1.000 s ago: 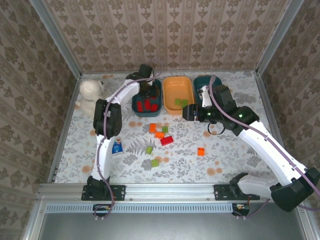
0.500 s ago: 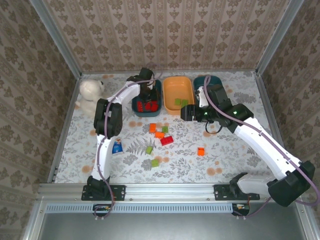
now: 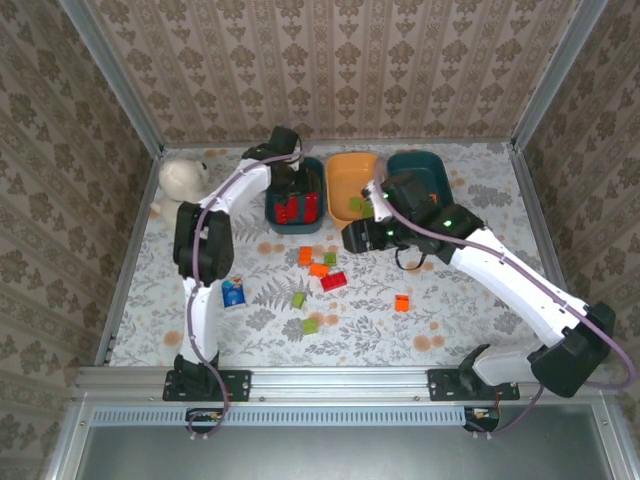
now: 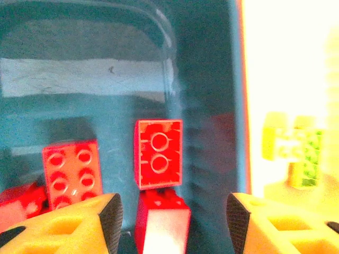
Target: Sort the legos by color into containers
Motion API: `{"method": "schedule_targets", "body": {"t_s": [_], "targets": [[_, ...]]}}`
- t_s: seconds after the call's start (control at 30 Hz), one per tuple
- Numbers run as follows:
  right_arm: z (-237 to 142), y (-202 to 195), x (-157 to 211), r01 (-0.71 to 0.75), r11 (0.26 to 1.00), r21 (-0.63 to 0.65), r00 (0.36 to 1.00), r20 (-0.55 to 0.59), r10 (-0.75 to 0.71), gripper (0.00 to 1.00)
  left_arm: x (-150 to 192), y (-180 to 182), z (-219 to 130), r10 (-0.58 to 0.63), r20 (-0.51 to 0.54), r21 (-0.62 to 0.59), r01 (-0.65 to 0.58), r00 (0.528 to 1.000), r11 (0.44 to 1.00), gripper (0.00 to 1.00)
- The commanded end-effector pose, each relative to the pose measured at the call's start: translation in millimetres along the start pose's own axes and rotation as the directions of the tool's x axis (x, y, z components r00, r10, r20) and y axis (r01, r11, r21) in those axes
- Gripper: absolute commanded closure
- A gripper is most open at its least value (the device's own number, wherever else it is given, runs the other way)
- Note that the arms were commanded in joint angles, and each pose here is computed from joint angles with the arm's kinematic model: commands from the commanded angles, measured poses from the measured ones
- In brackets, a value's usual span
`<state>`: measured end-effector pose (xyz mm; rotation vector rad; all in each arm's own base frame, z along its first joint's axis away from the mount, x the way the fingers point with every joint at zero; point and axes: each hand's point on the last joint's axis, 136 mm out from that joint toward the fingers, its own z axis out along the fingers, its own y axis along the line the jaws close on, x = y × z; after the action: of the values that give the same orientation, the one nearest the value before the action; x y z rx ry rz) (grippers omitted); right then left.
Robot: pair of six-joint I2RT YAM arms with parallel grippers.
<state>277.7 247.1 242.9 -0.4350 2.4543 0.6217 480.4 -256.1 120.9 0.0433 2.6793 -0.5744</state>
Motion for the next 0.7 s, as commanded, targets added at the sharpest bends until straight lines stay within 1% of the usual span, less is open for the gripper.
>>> {"method": "schedule_targets", "body": {"t_s": [0.0, 0.07, 0.13, 0.27, 0.33, 0.47, 0.57, 0.67], "targets": [[21.2, 17.7, 15.4, 0.138, 0.990, 0.030, 0.988, -0.070, -0.136, 0.27, -29.3, -7.2, -74.0, -0.061, 0.167, 0.034, 0.056, 0.984, 0.998, 0.41], [39.8, 38.5, 29.3, 0.207, 0.978, 0.007, 0.973, -0.109, -0.205, 0.27, -24.7, 0.2, -104.7, -0.094, 0.220, 0.027, 0.091, 0.971, 0.996, 0.39], [56.6, 55.4, 44.4, 0.263, 0.965, -0.017, 0.954, -0.146, -0.263, 0.27, -11.6, 11.1, -132.9, -0.122, 0.265, 0.018, 0.122, 0.957, 0.992, 0.37], [90.2, 82.4, 77.1, 0.374, 0.925, -0.065, 0.896, -0.230, -0.379, 0.25, 38.1, 34.9, -179.4, -0.162, 0.302, 0.010, 0.167, 0.940, 0.986, 0.33], [105.5, 88.1, 90.3, 0.397, 0.914, -0.081, 0.873, -0.275, -0.403, 0.23, 70.7, 51.5, -194.3, -0.183, 0.301, -0.012, 0.195, 0.936, 0.981, 0.32], [132.9, 91.0, 109.7, 0.448, 0.888, -0.101, 0.818, -0.354, -0.453, 0.19, 131.4, 78.0, -225.5, -0.236, 0.322, -0.016, 0.254, 0.917, 0.967, 0.30], [150.0, 85.5, 120.2, 0.508, 0.855, -0.107, 0.759, -0.412, -0.503, 0.17, 162.7, 87.1, -245.3, -0.262, 0.349, 0.004, 0.278, 0.900, 0.961, 0.30], [163.1, 76.4, 125.4, 0.556, 0.826, -0.096, 0.713, -0.456, -0.533, 0.17, 184.1, 89.6, -257.8, -0.286, 0.368, 0.040, 0.292, 0.885, 0.956, 0.30]]}}
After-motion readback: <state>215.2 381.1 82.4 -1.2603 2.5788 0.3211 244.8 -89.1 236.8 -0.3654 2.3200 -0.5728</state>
